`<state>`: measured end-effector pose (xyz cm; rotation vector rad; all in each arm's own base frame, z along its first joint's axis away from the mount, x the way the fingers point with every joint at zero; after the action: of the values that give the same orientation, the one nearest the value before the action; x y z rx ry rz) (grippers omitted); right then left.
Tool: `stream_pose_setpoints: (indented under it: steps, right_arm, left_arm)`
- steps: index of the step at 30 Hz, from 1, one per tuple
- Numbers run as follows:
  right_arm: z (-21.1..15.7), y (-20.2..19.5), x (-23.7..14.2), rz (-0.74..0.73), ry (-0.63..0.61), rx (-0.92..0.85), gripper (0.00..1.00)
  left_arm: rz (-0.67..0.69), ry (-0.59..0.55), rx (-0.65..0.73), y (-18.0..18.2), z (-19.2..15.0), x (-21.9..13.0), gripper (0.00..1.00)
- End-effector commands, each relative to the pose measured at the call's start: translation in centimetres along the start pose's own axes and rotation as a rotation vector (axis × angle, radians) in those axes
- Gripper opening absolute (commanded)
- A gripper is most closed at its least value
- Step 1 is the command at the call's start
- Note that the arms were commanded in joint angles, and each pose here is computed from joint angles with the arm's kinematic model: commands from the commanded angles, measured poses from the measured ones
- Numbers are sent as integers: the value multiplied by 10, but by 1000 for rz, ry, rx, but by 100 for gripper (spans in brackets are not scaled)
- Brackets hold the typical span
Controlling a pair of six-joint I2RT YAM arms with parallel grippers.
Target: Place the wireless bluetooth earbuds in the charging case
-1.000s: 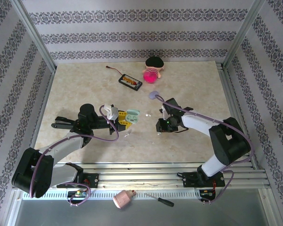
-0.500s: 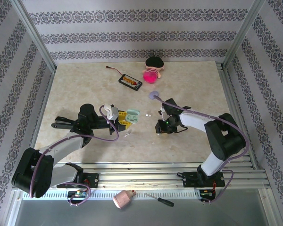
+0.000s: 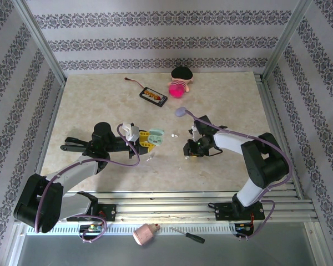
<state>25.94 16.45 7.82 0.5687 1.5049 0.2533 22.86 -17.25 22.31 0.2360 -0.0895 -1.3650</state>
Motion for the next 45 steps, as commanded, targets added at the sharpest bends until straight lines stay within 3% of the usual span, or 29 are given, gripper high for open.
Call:
stream_pose_setpoints:
  steps: [1, 40, 45]
  right_arm:
    - [-1, 8, 4, 90, 6, -5, 28]
    - [-9, 3, 13, 96, 44, -10, 28]
    - [-10, 4, 11, 96, 36, -17, 21]
  left_arm:
    - [0, -5, 14, 0, 0, -3, 28]
    - [-3, -14, 25, 2, 2, -2, 28]
    - [-2, -14, 23, 1, 2, -2, 28]
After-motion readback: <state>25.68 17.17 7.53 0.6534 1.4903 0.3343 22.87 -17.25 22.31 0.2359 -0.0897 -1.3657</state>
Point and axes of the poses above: each hand's point on the last joint's axis, 136 mm out from that joint toward the fingers, its own x axis out along the fingers, its own y axis along the line the jaws close on, z = x × y, the point moved 7 cm from there along -x, back along the fingers, and after that the axes turned 14 degrees about x, right-handed, at the moved point
